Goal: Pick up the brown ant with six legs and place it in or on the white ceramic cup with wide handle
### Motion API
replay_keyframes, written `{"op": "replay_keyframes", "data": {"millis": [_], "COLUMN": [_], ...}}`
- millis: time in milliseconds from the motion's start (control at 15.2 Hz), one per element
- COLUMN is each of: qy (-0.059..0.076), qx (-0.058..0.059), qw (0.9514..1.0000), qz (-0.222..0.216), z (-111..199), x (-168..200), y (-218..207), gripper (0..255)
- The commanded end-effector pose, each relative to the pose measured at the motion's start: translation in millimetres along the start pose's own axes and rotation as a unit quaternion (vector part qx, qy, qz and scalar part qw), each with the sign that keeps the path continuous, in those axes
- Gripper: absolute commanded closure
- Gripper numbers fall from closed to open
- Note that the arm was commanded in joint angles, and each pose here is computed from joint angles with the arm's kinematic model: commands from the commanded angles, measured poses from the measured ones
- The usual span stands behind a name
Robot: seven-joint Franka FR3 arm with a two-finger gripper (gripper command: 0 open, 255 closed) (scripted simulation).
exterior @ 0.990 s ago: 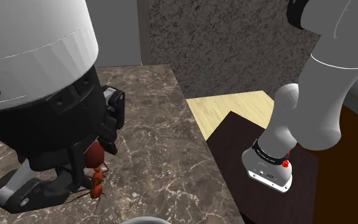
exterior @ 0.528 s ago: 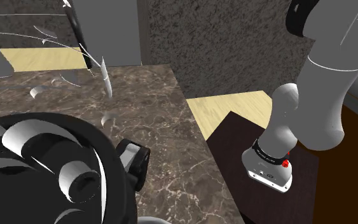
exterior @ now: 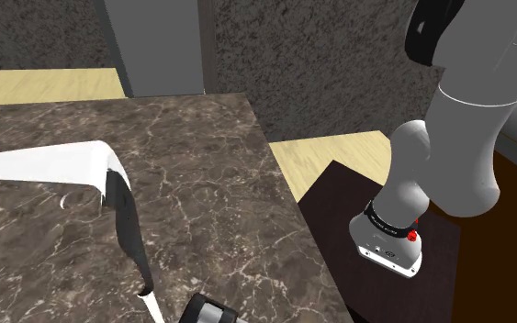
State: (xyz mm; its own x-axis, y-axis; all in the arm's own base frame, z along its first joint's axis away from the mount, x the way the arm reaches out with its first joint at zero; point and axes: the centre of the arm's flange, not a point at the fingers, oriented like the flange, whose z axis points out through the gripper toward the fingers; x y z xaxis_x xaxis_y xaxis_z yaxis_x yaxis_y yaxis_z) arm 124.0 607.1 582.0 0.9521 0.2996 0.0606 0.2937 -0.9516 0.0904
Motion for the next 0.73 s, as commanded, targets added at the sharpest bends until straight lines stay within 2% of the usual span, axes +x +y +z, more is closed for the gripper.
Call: {"op": "replay_keyframes", "data": {"millis": [0,462,660], "qy": [0.000,0.000,0.000], "qx": [0.000,0.000,0.000], "qw": [1.0000,1.0000,1.0000], "qz": [0.000,0.000,0.000], "z": [10.2,48.0,48.0], "x": [-2.4,-4.7,-4.7], "y": [-0.6,-4.0,-4.0], "gripper": [255,255,255]}}
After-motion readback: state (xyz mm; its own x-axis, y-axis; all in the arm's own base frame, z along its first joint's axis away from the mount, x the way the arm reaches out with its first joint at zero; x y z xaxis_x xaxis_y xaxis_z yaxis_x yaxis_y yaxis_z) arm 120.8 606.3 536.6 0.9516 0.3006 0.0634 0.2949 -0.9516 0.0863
